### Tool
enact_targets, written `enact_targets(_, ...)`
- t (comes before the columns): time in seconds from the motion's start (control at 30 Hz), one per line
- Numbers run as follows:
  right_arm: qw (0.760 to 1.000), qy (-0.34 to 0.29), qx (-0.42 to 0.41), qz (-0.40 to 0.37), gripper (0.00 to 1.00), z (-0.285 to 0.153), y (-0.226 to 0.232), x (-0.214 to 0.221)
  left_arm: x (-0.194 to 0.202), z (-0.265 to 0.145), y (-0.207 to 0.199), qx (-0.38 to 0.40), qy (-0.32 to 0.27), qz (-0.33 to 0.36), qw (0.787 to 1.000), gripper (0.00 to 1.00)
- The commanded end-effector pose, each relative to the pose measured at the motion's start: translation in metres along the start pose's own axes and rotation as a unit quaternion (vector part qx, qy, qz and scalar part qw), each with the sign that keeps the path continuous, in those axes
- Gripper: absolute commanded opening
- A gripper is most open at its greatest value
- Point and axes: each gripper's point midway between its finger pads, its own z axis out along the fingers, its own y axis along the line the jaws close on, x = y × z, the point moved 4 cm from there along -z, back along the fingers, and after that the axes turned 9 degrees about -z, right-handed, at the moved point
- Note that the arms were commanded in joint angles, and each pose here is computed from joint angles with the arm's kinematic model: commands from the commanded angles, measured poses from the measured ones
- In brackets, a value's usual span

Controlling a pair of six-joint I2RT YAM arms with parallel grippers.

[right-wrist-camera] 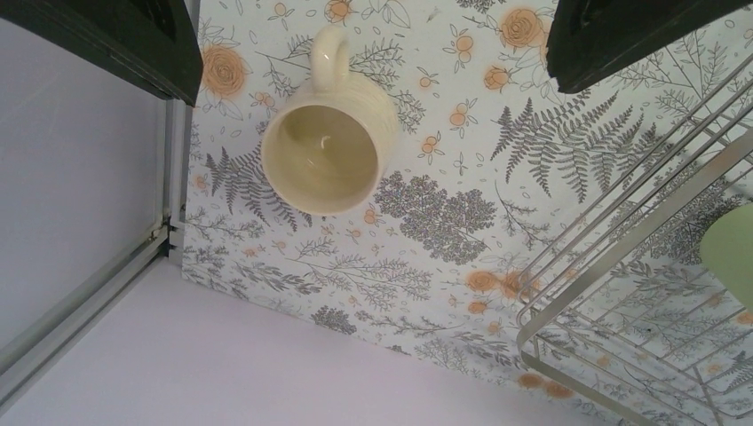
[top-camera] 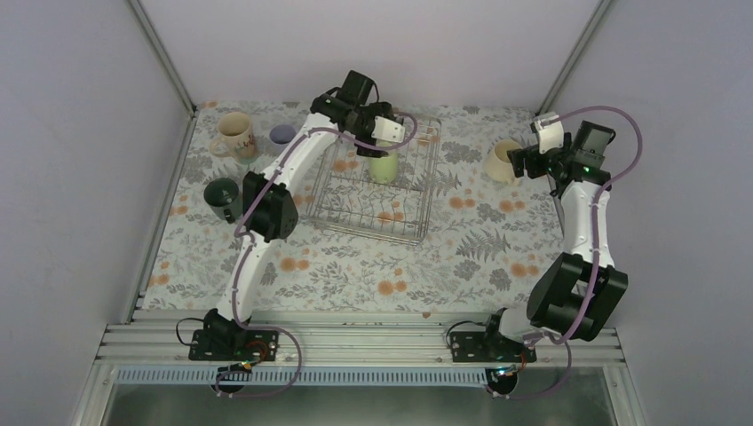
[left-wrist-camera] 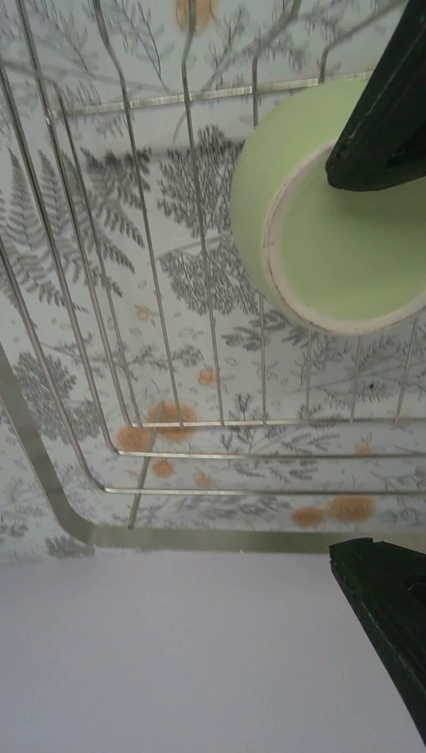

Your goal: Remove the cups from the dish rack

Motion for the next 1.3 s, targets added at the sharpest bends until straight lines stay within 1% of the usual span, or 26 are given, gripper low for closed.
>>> enact_targets(0.0, 1.0, -0.014, -0.002, -0.009, 1.0, -0.007, 0.0, -0.007, -0.021, -0.024, -0.021, 0.061, -0.036, -0.024, 0.997, 0.98)
enact_targets(0.1, 1.0, -0.014, -0.011, -0.005, 1.0, -0.005, 0.002, -0.005, -0.036, -0.048, -0.02, 0.058, -0.057, -0.005, 0.997, 1.0)
enact_targets(0.17, 1.0, -0.014, -0.018, -0.005, 1.0, -0.005, 0.004, -0.005, -0.034, -0.063, -0.02, 0.059, -0.055, 0.007, 0.997, 1.0)
enact_targets(0.3, 0.999, -0.016, -0.034, -0.008, 1.0, -0.005, 0.007, -0.006, -0.004, -0.082, -0.02, 0.071, -0.028, 0.008, 0.997, 1.0)
enact_targets(0.43, 0.998, -0.019, -0.053, -0.003, 1.0, -0.004, 0.011, -0.008, 0.03, -0.088, -0.028, 0.102, 0.011, -0.007, 0.995, 1.0)
enact_targets(0.5, 0.998, -0.023, -0.062, -0.001, 1.0, -0.004, 0.012, -0.01, 0.048, -0.081, -0.031, 0.113, 0.034, -0.007, 0.993, 1.0)
enact_targets(0.57, 0.997, -0.026, -0.067, -0.001, 1.0, -0.005, 0.014, -0.013, 0.062, -0.071, -0.025, 0.102, 0.048, -0.01, 0.994, 0.99)
enact_targets(0.63, 0.997, -0.028, -0.074, -0.001, 1.0, -0.004, 0.018, -0.015, 0.072, -0.06, -0.019, 0.095, 0.055, -0.006, 0.994, 1.0)
enact_targets(0.73, 0.996, -0.026, -0.083, -0.003, 1.0, -0.002, 0.024, -0.014, 0.079, -0.046, -0.022, 0.109, 0.053, 0.023, 0.992, 1.0)
enact_targets(1.0, 0.995, -0.015, -0.096, -0.004, 1.0, 0.003, 0.034, -0.005, 0.094, -0.001, -0.031, 0.118, 0.053, 0.038, 0.991, 1.0)
enact_targets(1.27, 0.995, -0.009, -0.103, -0.005, 1.0, 0.008, 0.04, 0.001, 0.087, 0.019, -0.037, 0.123, 0.031, 0.038, 0.991, 1.0)
